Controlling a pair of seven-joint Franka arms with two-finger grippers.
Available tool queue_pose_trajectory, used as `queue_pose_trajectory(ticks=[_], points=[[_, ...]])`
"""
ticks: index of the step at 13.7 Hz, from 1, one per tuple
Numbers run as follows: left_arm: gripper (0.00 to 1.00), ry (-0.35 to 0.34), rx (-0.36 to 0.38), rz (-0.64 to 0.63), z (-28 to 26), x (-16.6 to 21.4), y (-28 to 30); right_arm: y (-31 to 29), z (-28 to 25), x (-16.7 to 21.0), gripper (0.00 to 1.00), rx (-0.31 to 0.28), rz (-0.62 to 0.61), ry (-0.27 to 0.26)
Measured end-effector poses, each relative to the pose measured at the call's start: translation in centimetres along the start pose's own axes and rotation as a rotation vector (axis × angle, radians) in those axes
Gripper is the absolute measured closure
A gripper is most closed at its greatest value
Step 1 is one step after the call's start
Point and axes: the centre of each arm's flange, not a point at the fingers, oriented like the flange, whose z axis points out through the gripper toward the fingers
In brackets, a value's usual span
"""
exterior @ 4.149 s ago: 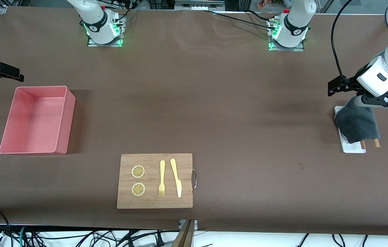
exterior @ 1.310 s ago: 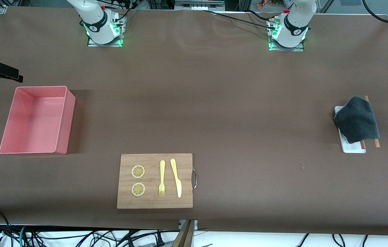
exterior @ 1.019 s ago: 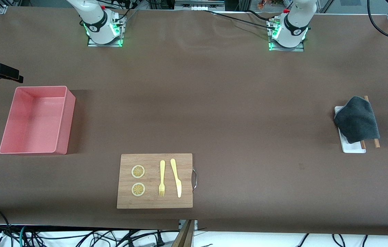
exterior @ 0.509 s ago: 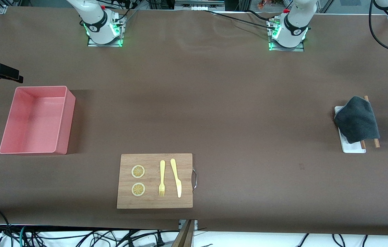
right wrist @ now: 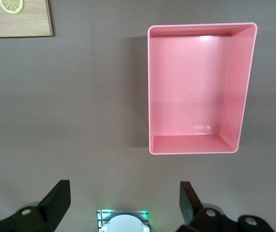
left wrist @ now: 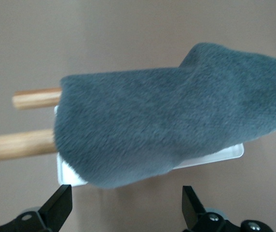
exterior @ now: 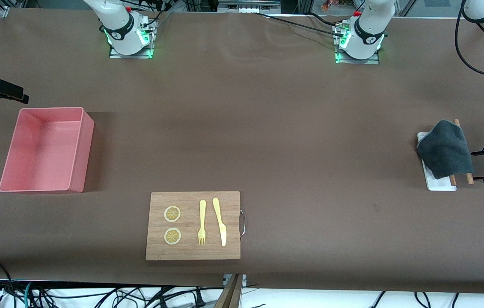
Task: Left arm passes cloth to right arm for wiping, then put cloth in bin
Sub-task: 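Lower the left gripper onto the grey cloth on the holder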
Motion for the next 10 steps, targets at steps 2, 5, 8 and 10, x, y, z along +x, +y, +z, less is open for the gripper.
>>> queue_pose_trajectory(ticks=[2, 5, 8, 10], points=[[0.00, 0.026, -0.013, 0.002, 0.9, 0.0, 0.0, 0.0, 0.0, 0.0, 0.00, 0.000, 0.000, 0.000], [0.10, 0.064, -0.013, 0.003, 2.2, 0.0, -0.1, -0.1, 0.2, 0.1, 0.00, 0.000, -0.003, -0.002], [0.44, 0.077, -0.019, 0.005, 2.4, 0.0, 0.0, -0.2, 0.3, 0.2, 0.00, 0.004, -0.003, -0.004], [0.65, 0.084, -0.024, 0.004, 2.2, 0.0, 0.1, -0.4, 0.4, 0.3, 0.00, 0.023, -0.006, -0.005]])
